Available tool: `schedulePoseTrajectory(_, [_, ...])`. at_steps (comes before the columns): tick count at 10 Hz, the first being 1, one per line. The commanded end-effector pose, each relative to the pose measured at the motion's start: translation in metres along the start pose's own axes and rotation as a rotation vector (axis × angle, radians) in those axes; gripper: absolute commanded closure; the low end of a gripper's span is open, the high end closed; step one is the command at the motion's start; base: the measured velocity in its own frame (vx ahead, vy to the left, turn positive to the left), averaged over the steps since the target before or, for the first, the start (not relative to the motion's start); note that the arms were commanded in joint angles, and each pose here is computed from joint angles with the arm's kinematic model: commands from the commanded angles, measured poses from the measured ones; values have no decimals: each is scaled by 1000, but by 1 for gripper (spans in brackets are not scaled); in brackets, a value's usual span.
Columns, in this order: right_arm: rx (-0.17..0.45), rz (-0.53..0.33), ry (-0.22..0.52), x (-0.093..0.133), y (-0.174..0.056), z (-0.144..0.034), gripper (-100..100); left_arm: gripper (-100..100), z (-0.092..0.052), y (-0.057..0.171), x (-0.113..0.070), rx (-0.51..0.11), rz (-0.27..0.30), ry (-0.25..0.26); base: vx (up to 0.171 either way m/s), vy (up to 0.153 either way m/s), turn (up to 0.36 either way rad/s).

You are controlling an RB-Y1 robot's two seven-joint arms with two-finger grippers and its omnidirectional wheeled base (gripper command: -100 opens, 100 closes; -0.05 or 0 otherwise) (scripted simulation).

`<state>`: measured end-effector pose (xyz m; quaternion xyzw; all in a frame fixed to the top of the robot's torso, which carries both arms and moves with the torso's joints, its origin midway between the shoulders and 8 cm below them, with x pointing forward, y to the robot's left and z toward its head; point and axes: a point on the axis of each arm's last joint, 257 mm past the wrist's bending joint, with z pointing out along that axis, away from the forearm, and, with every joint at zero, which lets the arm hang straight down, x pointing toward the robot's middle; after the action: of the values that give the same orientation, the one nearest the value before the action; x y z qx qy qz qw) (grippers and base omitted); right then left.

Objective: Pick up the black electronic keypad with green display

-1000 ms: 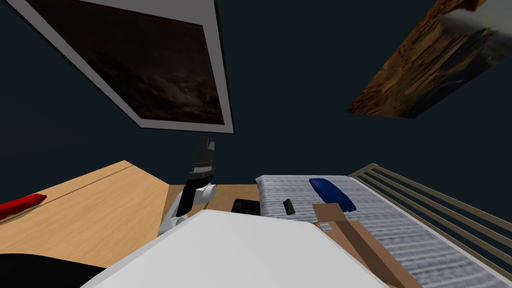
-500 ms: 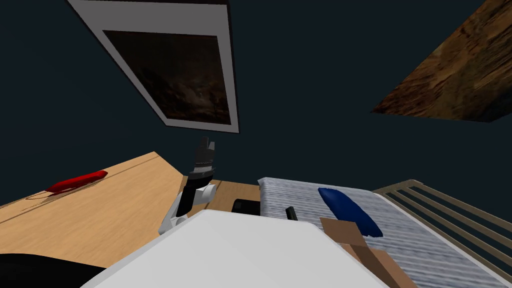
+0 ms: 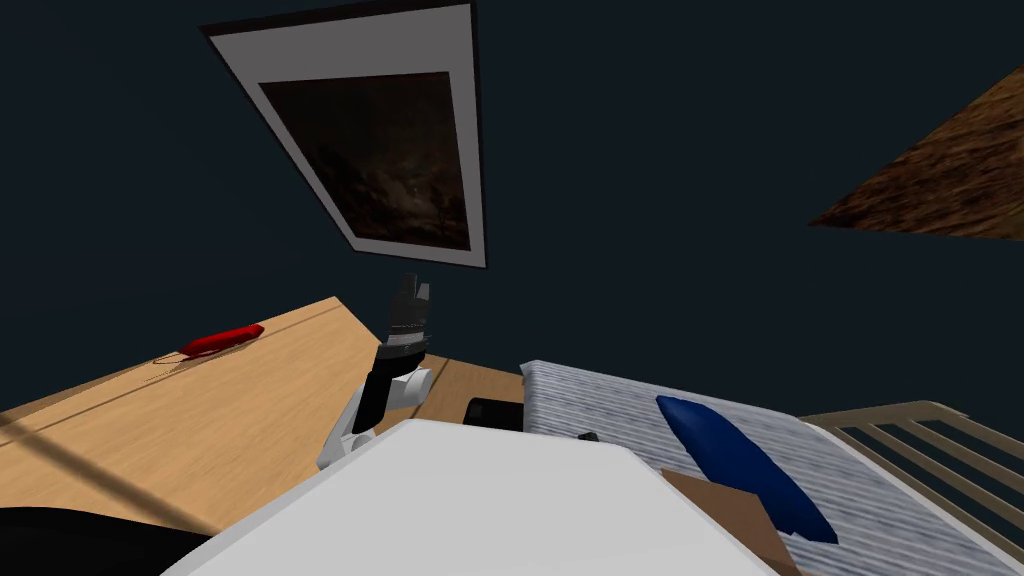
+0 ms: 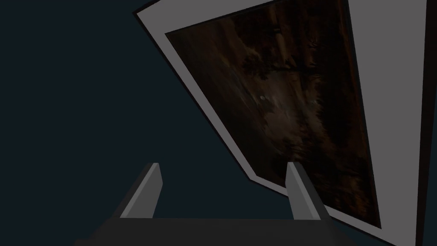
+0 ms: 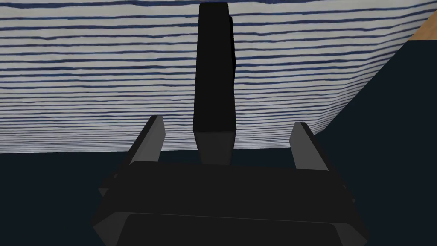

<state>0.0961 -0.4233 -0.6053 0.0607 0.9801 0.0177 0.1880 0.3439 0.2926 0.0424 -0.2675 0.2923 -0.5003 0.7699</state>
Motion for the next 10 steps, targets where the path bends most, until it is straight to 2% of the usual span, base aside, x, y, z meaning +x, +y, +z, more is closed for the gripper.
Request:
schedulePoseTrajectory(1, [7,16,-6,-3,1,6,-100,0,0,0,0,0,0,0,-27,-12,101])
schedulePoseTrajectory(6, [26,72,-22,-12,8,26,-100,0,0,0,0,0,0,0,-52,-7,133])
schedulePoseTrajectory(8, [27,74,-22,-13,8,27,-100,0,0,0,0,0,0,0,-15,14,44])
schedulePoseTrajectory(9, [27,75,-22,-13,8,27,100,0,0,0,0,0,0,0,0,0,0])
schedulePoseTrajectory(10, [31,74,-22,-13,6,27,100,0,0,0,0,0,0,0,0,0,0])
